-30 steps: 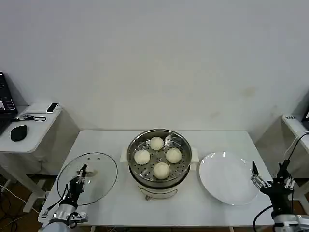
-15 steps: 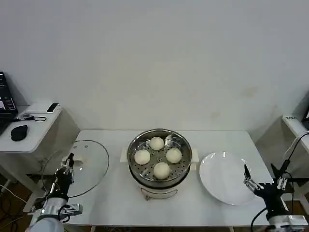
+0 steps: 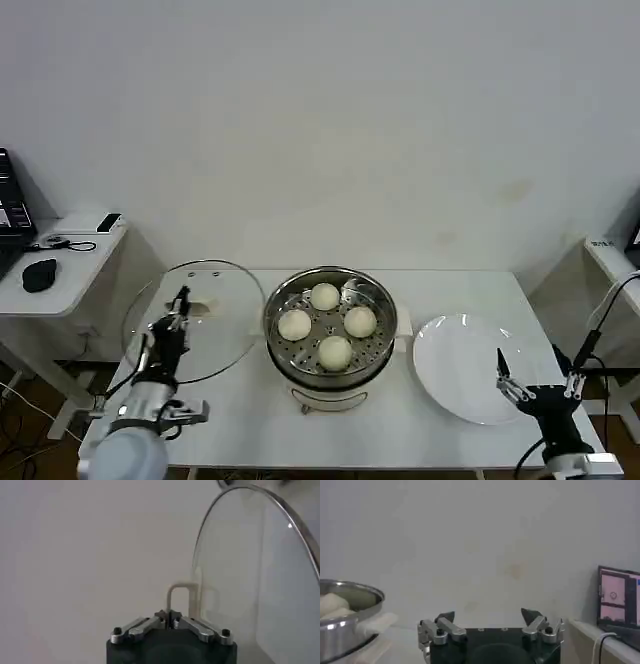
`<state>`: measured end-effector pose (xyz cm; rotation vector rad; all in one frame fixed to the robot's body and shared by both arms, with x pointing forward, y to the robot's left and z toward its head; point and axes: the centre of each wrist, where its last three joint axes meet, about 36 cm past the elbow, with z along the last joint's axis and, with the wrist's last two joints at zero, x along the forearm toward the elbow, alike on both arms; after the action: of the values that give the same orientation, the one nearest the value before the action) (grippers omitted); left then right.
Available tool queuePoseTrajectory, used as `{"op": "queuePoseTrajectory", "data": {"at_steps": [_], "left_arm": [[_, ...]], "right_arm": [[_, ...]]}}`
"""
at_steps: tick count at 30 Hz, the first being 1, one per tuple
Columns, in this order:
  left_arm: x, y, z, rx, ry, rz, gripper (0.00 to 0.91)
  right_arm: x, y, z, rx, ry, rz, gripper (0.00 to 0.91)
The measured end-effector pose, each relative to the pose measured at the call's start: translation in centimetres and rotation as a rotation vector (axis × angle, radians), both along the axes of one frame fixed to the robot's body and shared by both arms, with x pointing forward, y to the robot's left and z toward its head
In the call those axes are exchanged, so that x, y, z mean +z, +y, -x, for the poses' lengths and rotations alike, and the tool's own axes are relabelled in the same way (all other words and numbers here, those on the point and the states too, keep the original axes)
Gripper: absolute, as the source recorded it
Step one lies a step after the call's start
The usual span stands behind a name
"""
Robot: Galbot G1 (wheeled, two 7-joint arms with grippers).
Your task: Take steamed baozi put them in steamer then cover it.
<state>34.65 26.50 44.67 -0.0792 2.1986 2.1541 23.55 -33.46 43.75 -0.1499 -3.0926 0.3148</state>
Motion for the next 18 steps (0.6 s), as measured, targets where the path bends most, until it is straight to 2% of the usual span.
{"op": "queuePoseTrajectory", "data": {"at_steps": [4, 9, 18], "left_arm": [[0.4, -2.6, -0.7, -0.039, 0.013, 0.015, 0.000], [-0.1, -5.7, -2.0, -0.075, 0.040, 0.019, 0.000], [-0.1, -10.9, -4.3, -0.076, 0.051, 0.002, 0.000]], "right_arm": [[-0.2, 0.3, 0.2, -0.002, 0.002, 0.014, 0.907], [-0.1, 0.6, 0.6, -0.002, 0.000, 0.038, 0.907], [-0.4, 1.1, 0.4, 0.019, 0.000, 0.053, 0.907]]}}
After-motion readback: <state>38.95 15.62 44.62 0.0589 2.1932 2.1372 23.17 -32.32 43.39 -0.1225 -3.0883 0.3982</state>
